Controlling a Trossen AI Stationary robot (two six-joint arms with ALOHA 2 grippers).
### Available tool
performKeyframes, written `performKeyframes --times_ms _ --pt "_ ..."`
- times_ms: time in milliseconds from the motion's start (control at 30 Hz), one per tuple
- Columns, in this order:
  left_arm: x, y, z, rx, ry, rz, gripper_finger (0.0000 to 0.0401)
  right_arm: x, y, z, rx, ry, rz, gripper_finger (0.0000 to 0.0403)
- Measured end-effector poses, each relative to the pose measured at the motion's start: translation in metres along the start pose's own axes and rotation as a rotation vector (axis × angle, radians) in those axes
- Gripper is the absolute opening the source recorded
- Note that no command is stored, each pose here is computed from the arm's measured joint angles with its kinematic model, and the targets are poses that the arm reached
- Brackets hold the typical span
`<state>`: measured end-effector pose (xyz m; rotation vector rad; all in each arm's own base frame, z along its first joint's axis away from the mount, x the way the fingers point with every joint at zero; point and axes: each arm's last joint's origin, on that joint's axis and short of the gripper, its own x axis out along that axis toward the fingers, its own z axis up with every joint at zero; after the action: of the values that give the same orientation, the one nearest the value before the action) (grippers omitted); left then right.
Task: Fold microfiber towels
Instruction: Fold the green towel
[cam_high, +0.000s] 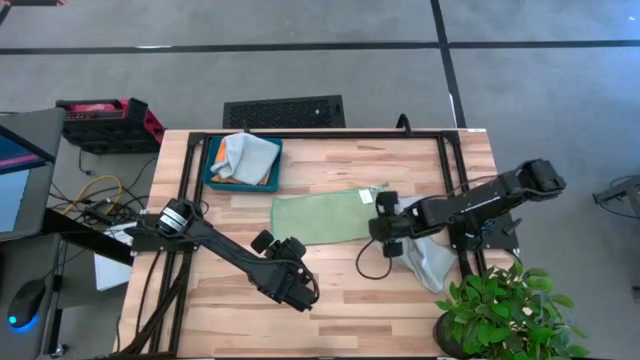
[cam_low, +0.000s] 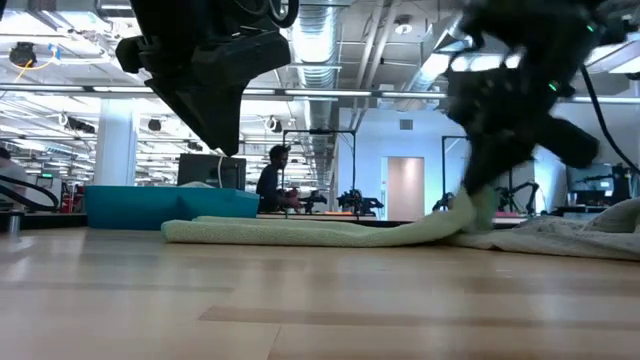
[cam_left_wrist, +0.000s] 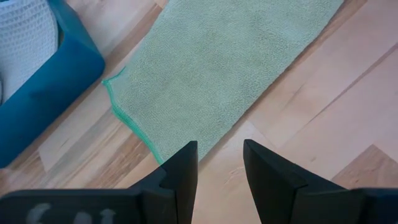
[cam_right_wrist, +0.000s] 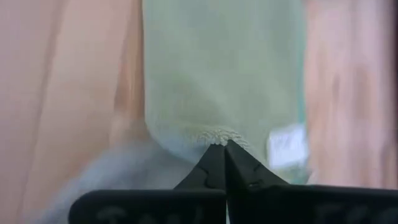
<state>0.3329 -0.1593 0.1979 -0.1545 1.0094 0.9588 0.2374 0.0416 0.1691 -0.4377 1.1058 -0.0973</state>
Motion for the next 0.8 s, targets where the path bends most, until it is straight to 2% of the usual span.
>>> performKeyframes --times_ms 200,400,500,800 --pt "0.0 0.0 0.0 0.001 0.0 0.001 0.0123 -0.009 -0.018 0.034 -0.043 -0.23 -0.061 0.0009" --pt "-0.001 0.0 -0.001 0.005 0.001 0.001 0.0123 0.0 -0.032 0.063 -0.042 -0.352 -0.111 0.0006" --pt "-0.001 0.0 -0.002 0.006 0.005 -0.001 0.0122 0.019 -0.032 0.071 -0.105 -0.307 -0.101 0.0004" --pt "-0.007 -0.001 -0.008 -0.014 0.007 -0.015 0.0122 0.053 -0.043 0.12 -0.237 -0.293 -0.125 0.0006"
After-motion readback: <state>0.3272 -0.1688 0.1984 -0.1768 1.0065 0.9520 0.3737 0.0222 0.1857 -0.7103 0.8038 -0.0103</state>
